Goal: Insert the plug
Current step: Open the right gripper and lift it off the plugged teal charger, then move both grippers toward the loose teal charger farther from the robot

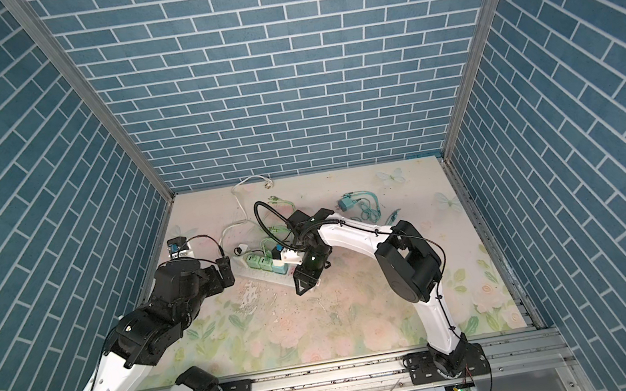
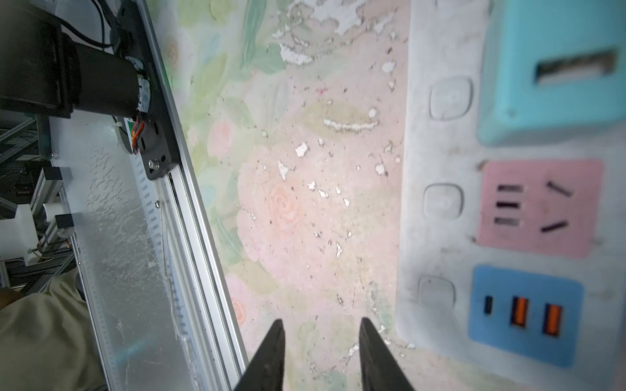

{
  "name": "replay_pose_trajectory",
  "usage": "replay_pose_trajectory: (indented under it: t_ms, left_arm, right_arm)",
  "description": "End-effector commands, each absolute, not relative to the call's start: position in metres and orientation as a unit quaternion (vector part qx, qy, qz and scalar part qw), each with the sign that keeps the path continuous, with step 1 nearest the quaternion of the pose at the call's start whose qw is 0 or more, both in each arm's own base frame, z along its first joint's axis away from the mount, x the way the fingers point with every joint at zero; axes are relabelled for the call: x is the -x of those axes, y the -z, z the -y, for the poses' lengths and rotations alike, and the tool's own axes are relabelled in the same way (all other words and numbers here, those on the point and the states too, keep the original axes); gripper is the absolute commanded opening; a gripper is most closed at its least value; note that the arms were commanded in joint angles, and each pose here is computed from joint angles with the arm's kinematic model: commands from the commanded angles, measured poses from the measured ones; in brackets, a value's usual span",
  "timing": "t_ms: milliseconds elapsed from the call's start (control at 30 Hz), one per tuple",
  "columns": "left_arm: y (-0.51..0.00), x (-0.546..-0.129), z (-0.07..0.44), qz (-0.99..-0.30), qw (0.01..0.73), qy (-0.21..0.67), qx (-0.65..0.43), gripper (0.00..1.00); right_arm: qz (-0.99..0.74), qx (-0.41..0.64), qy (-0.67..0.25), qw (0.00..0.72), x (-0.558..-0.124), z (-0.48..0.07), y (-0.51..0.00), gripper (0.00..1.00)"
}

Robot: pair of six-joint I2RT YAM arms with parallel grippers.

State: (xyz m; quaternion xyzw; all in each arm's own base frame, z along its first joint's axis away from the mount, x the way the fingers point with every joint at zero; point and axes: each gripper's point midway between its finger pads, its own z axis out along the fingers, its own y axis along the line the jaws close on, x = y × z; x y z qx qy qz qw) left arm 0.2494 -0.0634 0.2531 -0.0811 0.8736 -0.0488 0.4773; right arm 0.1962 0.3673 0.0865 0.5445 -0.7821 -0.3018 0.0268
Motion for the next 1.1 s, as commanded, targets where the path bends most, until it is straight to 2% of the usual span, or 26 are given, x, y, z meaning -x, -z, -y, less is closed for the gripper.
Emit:
replay_pose_trajectory:
  t_ms: [0,233,433,733,933,1067]
  left_arm:
    - [-0.261,-0.256,0.073,-0.873,0.478,0.066,0.073,0.99]
    - [-0.261,-0.292,0.120,-0.891,0.447,0.075,0.011,1.00]
    - [-0.268,-0.343,0.188,-0.893,0.436,0.070,-0.089,1.00]
    - [-0.224,-0.427,0.300,-0.893,0.368,0.072,-0.249,1.00]
    - [-0.193,-0.464,0.352,-0.877,0.326,0.091,-0.340,0.99]
    - [-0.178,-0.487,0.372,-0.864,0.325,0.108,-0.370,1.00]
  right_arm:
    - [0.773,-0.548,0.320,0.004,-0.189,-0.357,-0.107,0.37]
    - [0.800,-0.502,0.327,-0.037,-0.194,-0.316,-0.119,0.40]
    - [0.848,-0.421,0.304,-0.102,-0.229,-0.265,-0.130,0.40]
    - [0.910,-0.207,0.272,-0.236,-0.304,-0.182,-0.170,0.41]
    - [0.919,-0.036,0.284,-0.273,-0.334,-0.121,-0.175,0.45]
    - [0.914,0.027,0.289,-0.283,-0.350,-0.101,-0.170,0.48]
